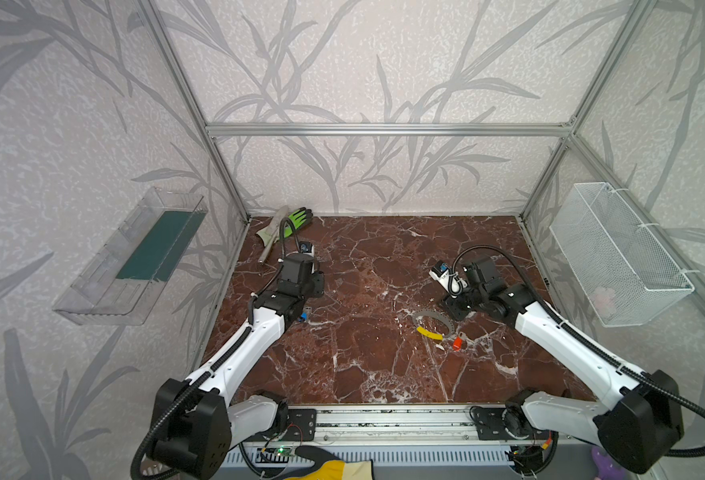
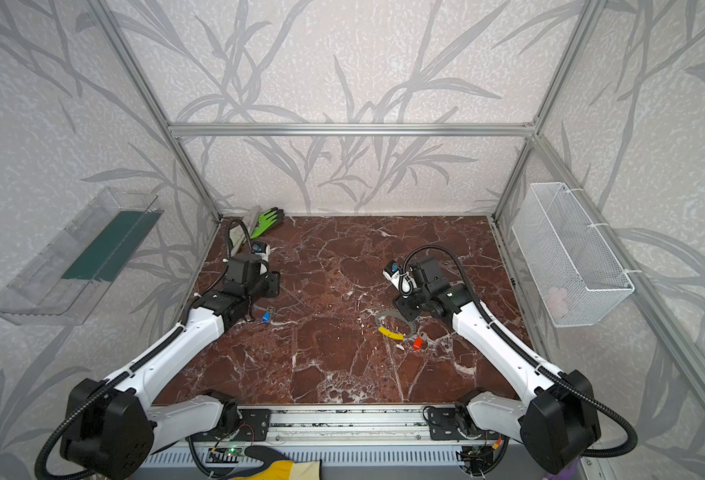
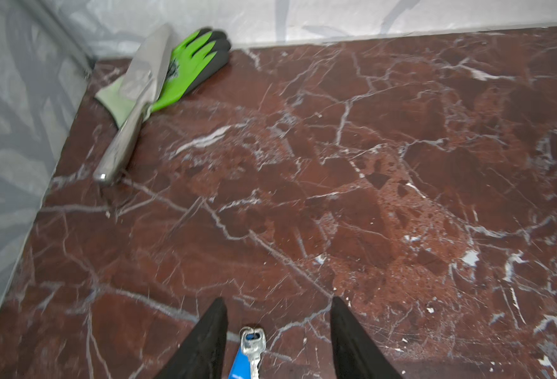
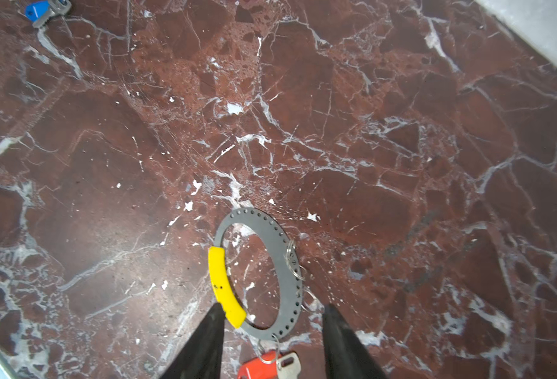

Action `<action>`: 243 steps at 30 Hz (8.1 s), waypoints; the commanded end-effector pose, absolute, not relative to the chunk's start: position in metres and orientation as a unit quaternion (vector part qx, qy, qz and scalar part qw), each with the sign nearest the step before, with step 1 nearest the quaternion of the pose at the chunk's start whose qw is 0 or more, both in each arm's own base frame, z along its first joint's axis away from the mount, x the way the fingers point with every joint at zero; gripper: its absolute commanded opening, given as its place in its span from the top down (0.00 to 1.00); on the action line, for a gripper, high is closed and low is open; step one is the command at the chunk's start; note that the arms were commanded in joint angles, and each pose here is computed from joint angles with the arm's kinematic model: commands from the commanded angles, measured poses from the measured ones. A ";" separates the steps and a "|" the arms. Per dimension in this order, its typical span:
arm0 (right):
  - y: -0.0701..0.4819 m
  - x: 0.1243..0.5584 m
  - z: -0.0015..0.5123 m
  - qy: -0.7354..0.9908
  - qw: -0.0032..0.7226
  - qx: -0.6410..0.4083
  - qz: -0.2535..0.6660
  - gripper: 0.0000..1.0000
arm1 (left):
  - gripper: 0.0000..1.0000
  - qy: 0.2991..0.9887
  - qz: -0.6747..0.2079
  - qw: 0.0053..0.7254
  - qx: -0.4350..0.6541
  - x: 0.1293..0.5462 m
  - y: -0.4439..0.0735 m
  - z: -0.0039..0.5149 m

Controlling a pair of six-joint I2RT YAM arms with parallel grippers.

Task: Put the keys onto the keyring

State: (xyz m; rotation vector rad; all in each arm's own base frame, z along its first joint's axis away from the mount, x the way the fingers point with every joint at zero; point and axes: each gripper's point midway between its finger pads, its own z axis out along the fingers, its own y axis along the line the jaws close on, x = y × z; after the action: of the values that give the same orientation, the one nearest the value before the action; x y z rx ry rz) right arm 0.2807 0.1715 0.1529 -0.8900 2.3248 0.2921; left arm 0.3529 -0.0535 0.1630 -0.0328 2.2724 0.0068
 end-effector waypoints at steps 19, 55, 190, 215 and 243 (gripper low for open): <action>0.155 0.307 0.079 0.948 0.215 -0.229 0.043 0.61 | 0.49 0.936 -0.033 0.350 -0.024 0.371 -0.053 0.120; 0.165 0.320 0.028 0.956 0.114 -0.271 0.002 0.95 | 0.49 0.937 -0.044 0.348 0.003 0.375 -0.060 0.113; 0.227 0.205 0.270 0.590 0.536 -0.526 0.296 0.79 | 1.00 0.527 -0.335 0.542 0.562 0.213 -0.353 0.279; 0.227 0.205 0.271 0.585 0.544 -0.524 0.295 1.00 | 0.90 0.530 -0.323 0.538 0.571 0.218 -0.356 0.275; 0.210 0.206 0.257 0.716 0.390 -0.545 0.196 1.00 | 0.66 0.508 -0.304 0.535 0.603 0.212 -0.375 0.285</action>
State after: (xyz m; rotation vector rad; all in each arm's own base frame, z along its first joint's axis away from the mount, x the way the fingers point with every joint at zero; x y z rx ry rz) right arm 0.2073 0.2100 0.2522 -1.3821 1.8119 0.5091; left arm 0.2141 -0.3666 0.2698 1.4422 1.2586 -0.6973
